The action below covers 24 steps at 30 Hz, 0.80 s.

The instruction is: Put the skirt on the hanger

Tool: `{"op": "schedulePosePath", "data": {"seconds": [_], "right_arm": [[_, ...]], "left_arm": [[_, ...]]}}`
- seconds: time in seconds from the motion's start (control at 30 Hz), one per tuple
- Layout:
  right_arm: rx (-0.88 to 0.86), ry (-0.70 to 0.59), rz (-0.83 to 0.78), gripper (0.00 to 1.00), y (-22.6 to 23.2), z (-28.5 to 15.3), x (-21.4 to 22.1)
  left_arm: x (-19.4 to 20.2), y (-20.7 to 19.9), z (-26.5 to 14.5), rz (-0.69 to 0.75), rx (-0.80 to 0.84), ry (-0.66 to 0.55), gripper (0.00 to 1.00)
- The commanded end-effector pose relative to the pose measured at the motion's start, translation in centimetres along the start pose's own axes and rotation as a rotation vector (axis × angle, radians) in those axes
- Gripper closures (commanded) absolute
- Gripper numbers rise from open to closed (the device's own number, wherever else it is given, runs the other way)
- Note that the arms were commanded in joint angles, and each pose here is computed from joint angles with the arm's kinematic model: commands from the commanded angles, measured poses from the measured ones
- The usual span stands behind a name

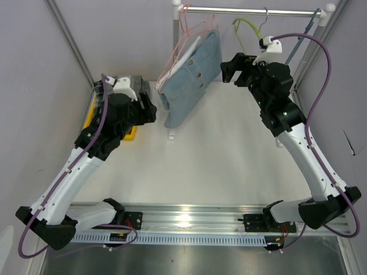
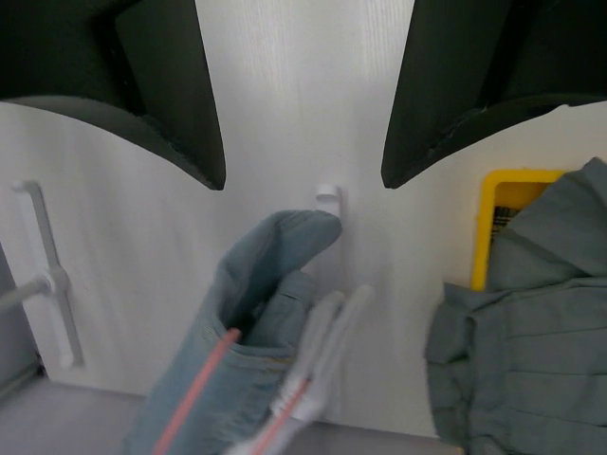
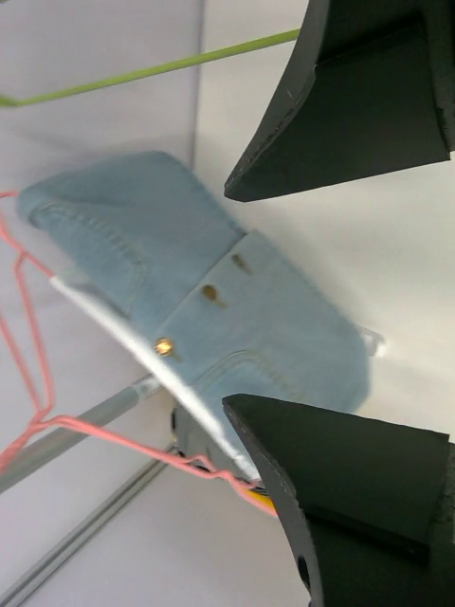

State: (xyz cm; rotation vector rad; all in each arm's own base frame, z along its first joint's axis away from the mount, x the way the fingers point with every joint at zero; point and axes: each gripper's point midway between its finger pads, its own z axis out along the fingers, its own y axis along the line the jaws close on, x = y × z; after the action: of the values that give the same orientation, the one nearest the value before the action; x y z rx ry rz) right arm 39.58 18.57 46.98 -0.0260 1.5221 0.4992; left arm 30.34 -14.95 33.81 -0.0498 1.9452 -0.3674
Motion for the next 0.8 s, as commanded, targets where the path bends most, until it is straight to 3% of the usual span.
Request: {"op": "schedulePosePath", "data": {"seconds": [0.0,0.2,0.3,0.47,0.77], "right_arm": [[-0.03,0.055,0.06,0.13,0.1,-1.7,1.7],[-0.054,0.097,0.08,0.14,-0.7,-3.4,3.5],[-0.139,0.137,0.096,0.17,0.8,-4.0,4.4],[-0.22,0.184,0.093,0.18,3.5,-5.8,5.5],[-0.265,0.224,0.067,0.2,5.4,-8.3,7.0]], "left_arm": [[-3.1,4.1,-0.1,-0.117,-0.154,-0.096,0.27],[-5.3,8.5,-0.6,-0.187,-0.297,-0.195,0.25],[-4.4,11.7,1.4,-0.246,-0.396,-0.163,0.25],[-1.2,18.5,6.3,-0.355,-0.563,-0.076,0.26],[-0.1,20.3,17.1,-0.277,-0.496,0.068,0.27]]}}
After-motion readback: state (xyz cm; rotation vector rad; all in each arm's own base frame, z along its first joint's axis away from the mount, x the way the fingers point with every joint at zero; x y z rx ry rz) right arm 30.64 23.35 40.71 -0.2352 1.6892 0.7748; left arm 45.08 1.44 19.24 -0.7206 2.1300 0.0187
